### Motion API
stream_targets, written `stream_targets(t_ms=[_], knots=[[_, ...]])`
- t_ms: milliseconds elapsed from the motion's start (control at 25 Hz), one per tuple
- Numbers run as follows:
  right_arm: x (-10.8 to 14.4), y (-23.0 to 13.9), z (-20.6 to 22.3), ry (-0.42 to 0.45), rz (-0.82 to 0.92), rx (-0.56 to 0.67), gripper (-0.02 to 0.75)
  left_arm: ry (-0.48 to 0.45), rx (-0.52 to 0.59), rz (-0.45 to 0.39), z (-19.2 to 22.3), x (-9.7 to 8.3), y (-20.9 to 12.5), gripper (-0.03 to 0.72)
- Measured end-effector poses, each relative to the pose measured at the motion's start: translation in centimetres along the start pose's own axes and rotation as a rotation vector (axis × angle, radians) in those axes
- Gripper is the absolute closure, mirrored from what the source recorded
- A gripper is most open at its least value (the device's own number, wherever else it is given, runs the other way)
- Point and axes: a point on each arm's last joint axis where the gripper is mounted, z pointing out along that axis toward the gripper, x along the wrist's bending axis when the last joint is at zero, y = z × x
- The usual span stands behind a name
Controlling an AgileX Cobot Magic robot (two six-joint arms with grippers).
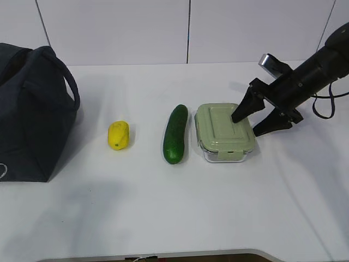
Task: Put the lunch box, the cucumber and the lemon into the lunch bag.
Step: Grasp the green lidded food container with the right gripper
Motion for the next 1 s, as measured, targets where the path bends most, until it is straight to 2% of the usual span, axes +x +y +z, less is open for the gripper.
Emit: stream_targets(t_ms=[320, 680, 1000], knots=[[0.6, 0.0, -0.7, 0.005, -0.003, -0.021, 0.146, 0.0, 0.0, 0.0, 0.0, 0.0, 0.0, 0.257], [2.8, -0.5, -1.2, -0.02, -0.05, -0.013, 0.147, 0.0, 0.0, 0.0, 0.0, 0.0, 0.0, 0.257], [3.0, -1.7, -1.3, -0.042, -0.045, 0.016, 0.147, 0.0, 0.0, 0.0, 0.0, 0.0, 0.0, 0.257]])
